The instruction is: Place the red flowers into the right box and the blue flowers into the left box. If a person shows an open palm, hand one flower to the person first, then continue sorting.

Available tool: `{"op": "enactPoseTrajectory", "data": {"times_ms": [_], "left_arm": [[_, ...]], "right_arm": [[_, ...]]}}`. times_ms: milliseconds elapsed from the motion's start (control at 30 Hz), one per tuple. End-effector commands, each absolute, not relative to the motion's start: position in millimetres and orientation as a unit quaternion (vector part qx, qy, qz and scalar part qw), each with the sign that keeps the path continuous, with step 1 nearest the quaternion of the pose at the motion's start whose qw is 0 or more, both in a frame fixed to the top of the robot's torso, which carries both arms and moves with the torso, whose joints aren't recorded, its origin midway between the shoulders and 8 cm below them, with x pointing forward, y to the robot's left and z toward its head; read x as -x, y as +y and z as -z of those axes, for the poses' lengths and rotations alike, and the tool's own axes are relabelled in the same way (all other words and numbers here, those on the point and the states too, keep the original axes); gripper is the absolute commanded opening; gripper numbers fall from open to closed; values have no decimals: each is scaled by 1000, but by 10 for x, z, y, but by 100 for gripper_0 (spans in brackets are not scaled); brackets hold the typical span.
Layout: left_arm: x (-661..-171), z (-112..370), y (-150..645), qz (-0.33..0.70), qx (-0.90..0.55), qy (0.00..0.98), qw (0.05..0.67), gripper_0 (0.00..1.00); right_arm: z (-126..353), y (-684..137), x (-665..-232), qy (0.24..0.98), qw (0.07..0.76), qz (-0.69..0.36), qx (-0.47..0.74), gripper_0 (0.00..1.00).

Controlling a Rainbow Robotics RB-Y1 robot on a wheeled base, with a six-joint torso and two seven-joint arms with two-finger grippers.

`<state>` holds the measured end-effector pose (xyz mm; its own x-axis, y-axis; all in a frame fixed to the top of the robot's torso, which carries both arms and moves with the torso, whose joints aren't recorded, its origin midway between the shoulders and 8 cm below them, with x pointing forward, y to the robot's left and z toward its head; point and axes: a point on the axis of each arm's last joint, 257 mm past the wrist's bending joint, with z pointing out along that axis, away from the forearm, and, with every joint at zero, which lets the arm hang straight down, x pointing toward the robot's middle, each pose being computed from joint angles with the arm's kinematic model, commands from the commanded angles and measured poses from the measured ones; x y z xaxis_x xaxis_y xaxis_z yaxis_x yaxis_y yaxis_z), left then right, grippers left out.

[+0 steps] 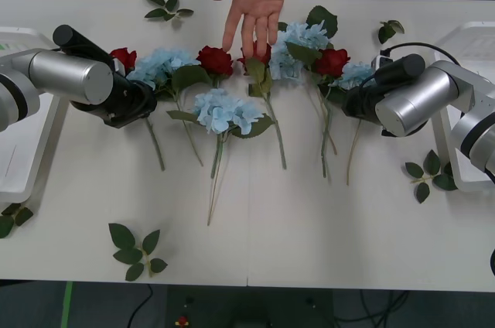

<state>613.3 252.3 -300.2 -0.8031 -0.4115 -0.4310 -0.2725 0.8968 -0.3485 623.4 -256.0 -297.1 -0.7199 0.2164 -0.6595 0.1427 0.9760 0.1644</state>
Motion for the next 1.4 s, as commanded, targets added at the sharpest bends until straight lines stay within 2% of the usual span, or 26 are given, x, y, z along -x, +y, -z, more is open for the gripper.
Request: {"op": "enactPoseTrajectory", "data": {"times_ms": [33,300,500,633,933,1167,1400], "left_arm": [[-6441,2408,2305,153,157,933,285,0],[-6360,1424,2212,167,108,952,234,0],[-6268,872,2283,164,68,957,229,0],[-6201,792,2357,168,67,958,220,0],[-6188,748,2322,182,67,956,219,0],[-6178,711,2298,194,70,954,218,0],[-6171,693,2270,201,70,953,216,0]], "right_arm": [[2717,-2412,-6373,917,382,-66,-93,0],[2559,-2395,-6367,914,387,-81,-88,0],[2084,-2309,-6221,892,432,-129,-46,0],[1687,-2337,-6000,872,468,-142,1,0],[548,-2261,-5646,761,617,-175,97,0],[-89,-2057,-5604,655,722,-150,165,0],[-605,-1595,-5592,591,767,-143,202,0]]}}
